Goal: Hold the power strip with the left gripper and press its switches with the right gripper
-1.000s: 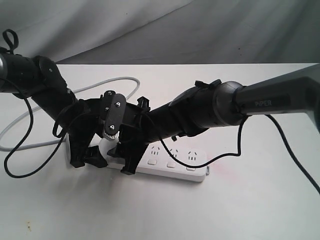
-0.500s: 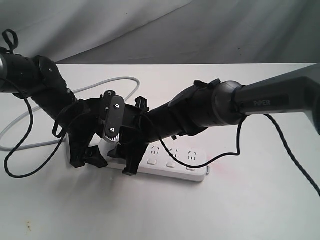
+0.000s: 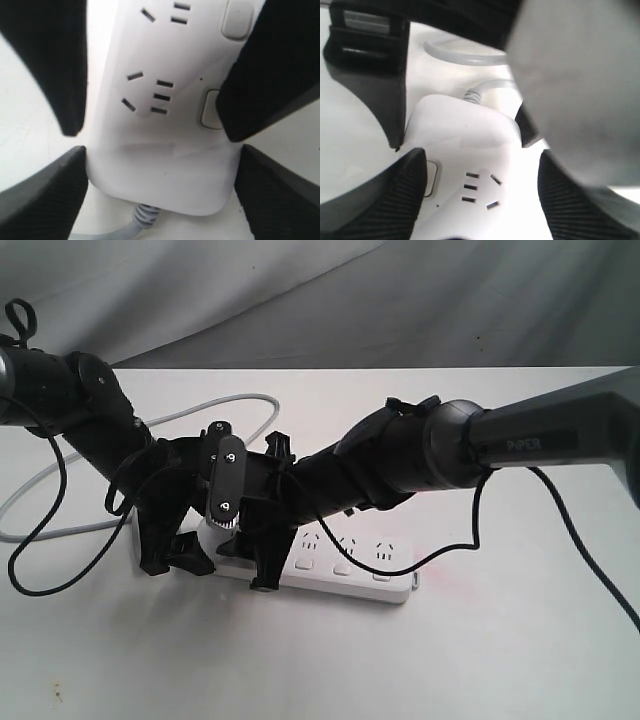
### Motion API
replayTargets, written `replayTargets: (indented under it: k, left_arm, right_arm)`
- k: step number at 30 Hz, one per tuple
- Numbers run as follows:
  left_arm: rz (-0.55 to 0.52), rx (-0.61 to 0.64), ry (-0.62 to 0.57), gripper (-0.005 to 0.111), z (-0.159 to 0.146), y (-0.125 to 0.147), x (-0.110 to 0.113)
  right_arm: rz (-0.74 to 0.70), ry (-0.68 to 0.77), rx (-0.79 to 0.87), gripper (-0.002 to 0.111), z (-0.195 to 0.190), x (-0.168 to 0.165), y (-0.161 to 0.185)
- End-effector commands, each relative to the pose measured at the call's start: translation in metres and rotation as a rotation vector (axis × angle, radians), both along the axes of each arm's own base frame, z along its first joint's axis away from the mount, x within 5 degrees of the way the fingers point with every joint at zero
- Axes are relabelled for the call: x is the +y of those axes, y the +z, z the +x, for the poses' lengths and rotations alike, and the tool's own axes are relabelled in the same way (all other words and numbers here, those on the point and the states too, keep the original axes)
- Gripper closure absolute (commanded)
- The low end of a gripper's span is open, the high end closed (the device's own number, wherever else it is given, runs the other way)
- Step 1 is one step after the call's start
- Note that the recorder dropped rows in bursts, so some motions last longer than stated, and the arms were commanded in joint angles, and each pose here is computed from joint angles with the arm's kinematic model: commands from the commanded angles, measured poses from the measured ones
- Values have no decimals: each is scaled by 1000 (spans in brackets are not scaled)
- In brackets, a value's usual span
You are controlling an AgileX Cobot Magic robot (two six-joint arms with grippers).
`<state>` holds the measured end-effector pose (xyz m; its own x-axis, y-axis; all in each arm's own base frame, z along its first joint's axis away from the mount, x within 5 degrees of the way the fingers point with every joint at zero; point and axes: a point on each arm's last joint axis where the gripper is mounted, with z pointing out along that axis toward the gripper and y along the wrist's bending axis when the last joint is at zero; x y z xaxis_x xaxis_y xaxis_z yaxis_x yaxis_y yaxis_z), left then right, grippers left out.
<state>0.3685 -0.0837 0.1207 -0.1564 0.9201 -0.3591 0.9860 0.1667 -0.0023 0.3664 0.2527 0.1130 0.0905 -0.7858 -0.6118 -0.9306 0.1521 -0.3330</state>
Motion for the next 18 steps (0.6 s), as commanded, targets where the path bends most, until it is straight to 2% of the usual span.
replayTargets:
  k: [1,12,18]
  left_arm:
    - [-8,8,5,57,0,1,0]
    - [-8,9,7,57,0,1,0]
    - [-8,9,7,57,0,1,0]
  right_arm:
    - [-102,53,-14,48,-3,-4,-24]
    - [-144,69,-35,48,-2,-6,-30]
    - [-92,60,-120,48,-1,-5,15]
